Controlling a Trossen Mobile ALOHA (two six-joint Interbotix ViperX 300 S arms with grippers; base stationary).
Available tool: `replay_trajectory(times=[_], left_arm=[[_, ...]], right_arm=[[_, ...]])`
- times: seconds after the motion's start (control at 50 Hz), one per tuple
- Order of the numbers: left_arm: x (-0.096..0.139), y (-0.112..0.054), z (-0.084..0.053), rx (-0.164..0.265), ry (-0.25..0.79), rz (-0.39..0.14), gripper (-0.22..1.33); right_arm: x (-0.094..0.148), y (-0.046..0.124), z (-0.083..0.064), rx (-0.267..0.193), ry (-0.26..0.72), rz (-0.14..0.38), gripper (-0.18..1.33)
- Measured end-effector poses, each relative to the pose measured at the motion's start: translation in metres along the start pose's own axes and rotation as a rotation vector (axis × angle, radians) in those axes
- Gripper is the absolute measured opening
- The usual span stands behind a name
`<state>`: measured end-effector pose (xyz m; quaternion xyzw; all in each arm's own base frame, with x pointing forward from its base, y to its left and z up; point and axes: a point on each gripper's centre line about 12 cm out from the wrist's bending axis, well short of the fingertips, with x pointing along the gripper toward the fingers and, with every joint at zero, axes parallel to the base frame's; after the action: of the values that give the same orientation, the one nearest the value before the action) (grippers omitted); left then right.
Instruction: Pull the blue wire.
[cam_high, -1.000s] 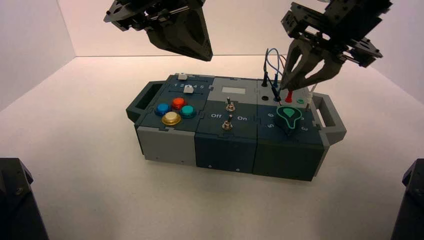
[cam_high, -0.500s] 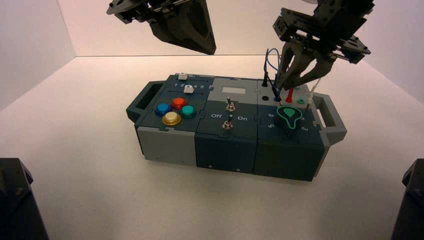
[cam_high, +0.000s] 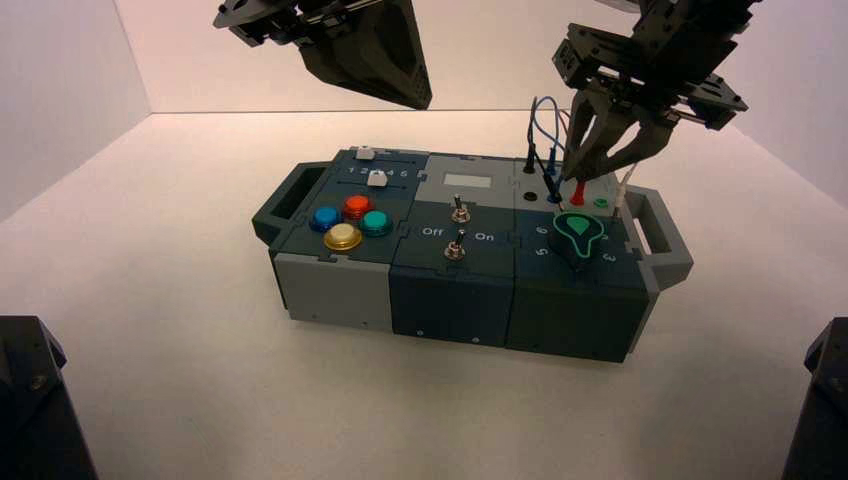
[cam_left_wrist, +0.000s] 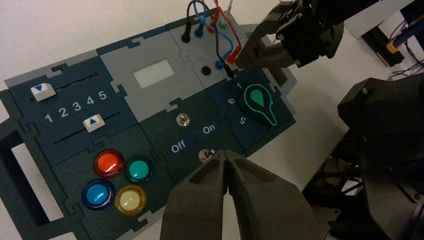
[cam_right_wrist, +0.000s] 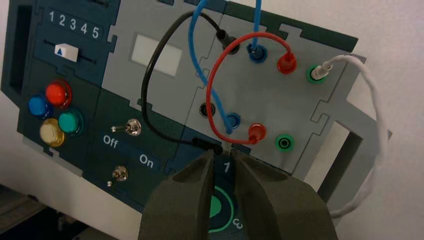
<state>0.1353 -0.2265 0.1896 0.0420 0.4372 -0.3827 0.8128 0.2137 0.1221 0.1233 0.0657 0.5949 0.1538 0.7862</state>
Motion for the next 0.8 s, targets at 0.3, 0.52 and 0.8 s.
replay_trajectory(times=[0.3,0.52,0.8], left_arm=[[0.0,0.0,-0.001,0.004,0.006,0.003,-0.16],[0.0,0.0,0.001,0.008,0.004,0.002,-0.16],[-0.001,-0.001,0.002,0.012,0.003,0.002,-0.16]], right_arm=[[0.009,-0.004,0.0,0.009,0.009,-0.015,0.37],[0.014,-0.005,0.003,0.005,0.006,-0.025,0.37],[0.017,-0.003,0.013,-0.01,0.004,-0.03,0.37]])
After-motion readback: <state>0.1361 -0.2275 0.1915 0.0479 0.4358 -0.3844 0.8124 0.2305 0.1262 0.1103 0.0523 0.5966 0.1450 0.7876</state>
